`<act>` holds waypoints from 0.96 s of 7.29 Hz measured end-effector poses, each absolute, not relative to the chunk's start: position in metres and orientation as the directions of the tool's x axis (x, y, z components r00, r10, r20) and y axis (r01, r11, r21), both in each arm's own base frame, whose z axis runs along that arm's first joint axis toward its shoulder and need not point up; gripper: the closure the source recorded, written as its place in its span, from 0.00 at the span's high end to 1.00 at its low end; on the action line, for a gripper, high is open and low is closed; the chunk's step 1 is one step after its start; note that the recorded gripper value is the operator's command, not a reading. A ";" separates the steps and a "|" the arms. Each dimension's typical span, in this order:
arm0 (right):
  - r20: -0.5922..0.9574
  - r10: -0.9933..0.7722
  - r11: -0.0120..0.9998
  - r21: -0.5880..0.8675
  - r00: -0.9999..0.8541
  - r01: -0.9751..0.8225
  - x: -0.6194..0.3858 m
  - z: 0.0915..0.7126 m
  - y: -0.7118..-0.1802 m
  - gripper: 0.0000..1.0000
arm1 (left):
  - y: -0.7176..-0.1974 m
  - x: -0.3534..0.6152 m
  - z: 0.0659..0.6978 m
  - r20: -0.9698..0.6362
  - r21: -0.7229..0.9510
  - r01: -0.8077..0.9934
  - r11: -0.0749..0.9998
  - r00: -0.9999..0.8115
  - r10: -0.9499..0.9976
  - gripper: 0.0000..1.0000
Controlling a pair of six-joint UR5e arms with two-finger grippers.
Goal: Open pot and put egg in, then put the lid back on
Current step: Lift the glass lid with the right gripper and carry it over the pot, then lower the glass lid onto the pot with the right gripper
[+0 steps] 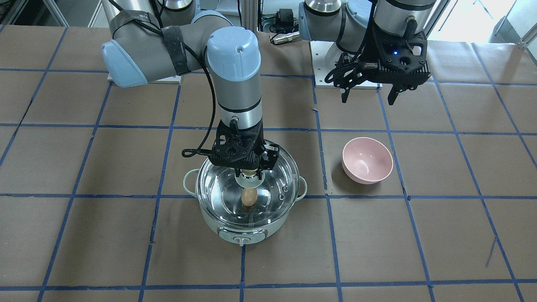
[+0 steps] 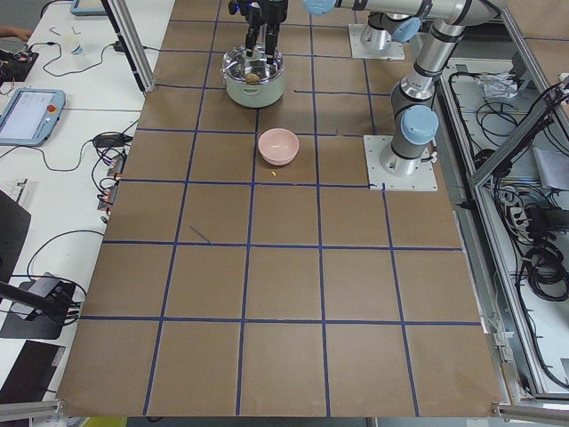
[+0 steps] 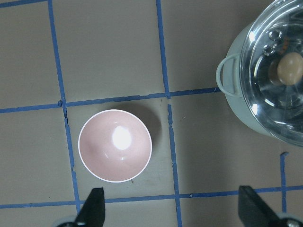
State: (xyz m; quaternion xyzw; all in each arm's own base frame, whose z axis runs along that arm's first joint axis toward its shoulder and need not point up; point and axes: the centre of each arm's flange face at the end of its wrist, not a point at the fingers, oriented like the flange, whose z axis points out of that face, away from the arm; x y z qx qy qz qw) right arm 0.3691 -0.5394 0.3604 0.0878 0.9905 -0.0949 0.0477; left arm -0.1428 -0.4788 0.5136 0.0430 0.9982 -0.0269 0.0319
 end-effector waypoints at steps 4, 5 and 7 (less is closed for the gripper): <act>-0.101 0.123 0.974 -0.179 -0.987 0.139 0.367 0.358 -0.539 0.35 | -0.479 -0.143 0.514 -0.067 -0.051 0.091 0.995 -0.994 0.088 1.00; -0.099 0.118 0.975 -0.179 -0.988 0.134 0.367 0.358 -0.539 0.35 | -0.479 -0.143 0.514 -0.067 -0.051 0.092 0.995 -0.994 0.088 1.00; -0.097 0.109 0.976 -0.179 -0.989 0.125 0.366 0.357 -0.539 0.36 | -0.479 -0.143 0.514 -0.068 -0.050 0.091 0.995 -0.994 0.088 1.00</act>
